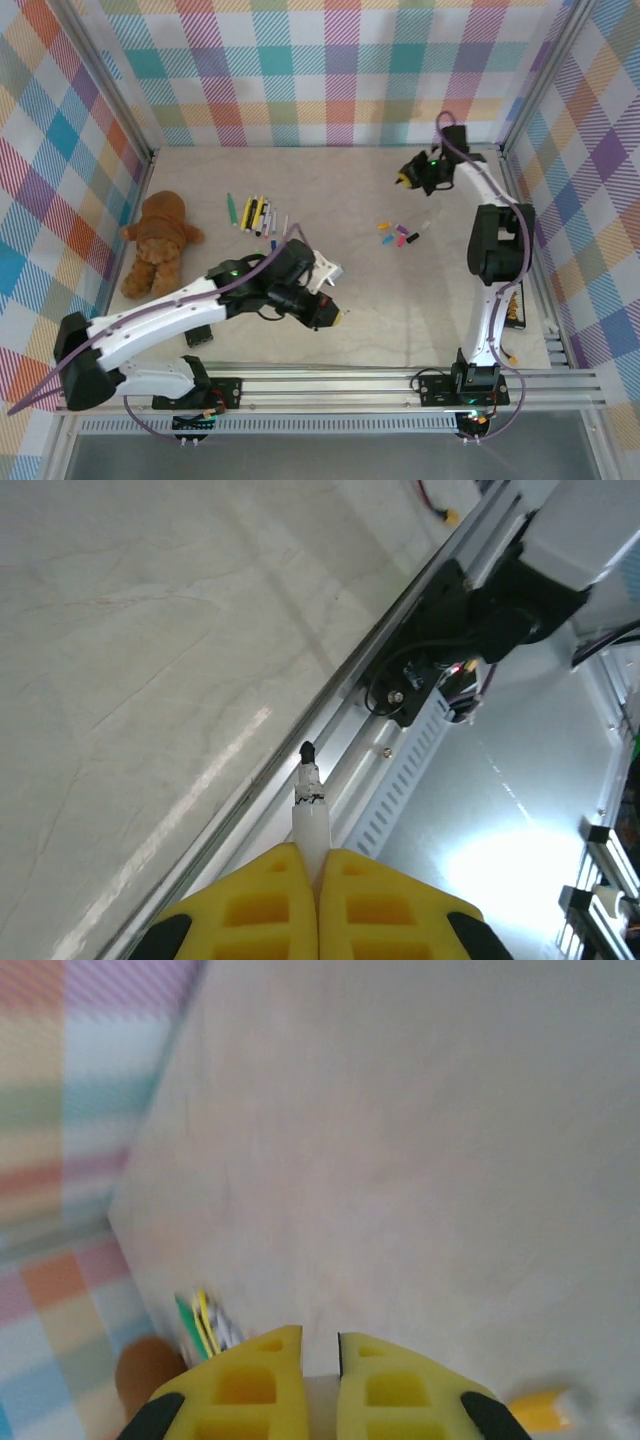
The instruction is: Open the pen caps
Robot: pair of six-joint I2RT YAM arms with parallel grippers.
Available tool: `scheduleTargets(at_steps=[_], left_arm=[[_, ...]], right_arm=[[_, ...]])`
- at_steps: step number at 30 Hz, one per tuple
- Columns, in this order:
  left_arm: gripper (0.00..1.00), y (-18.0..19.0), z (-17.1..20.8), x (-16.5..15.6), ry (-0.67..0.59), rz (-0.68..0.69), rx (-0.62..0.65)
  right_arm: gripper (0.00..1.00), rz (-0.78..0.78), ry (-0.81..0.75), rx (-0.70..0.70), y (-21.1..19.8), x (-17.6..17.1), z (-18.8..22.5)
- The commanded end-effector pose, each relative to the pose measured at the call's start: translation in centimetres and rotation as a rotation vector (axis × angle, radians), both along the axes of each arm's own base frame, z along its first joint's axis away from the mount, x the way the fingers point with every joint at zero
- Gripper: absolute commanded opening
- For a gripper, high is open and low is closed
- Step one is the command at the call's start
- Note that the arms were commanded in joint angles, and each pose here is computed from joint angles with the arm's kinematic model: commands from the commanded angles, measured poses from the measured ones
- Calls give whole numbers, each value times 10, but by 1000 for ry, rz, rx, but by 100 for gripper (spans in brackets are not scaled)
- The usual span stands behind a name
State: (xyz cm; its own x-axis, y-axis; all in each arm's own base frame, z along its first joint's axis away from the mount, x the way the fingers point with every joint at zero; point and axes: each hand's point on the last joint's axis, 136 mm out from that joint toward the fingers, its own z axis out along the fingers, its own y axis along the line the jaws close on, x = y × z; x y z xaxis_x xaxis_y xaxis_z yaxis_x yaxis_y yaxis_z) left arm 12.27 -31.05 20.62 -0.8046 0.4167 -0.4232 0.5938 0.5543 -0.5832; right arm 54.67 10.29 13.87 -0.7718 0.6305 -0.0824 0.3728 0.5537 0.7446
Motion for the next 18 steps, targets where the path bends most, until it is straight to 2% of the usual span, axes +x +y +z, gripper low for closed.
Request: scheduleTargets(at_steps=[1, 10, 13, 18], left_arm=[[0, 35, -12, 22, 32, 108, 135], [0, 55, -48, 175, -46, 473, 272], [0, 66, -73, 212, -53, 572, 378], [0, 76, -112, 249, -59, 638, 526]], right_arm=[[0, 70, -41, -74, 30, 1, 7], [0, 99, 41, -271, 19, -42, -29], [0, 129, 48, -312, 19, -59, -34], [0, 191, 72, -431, 21, -83, -48]])
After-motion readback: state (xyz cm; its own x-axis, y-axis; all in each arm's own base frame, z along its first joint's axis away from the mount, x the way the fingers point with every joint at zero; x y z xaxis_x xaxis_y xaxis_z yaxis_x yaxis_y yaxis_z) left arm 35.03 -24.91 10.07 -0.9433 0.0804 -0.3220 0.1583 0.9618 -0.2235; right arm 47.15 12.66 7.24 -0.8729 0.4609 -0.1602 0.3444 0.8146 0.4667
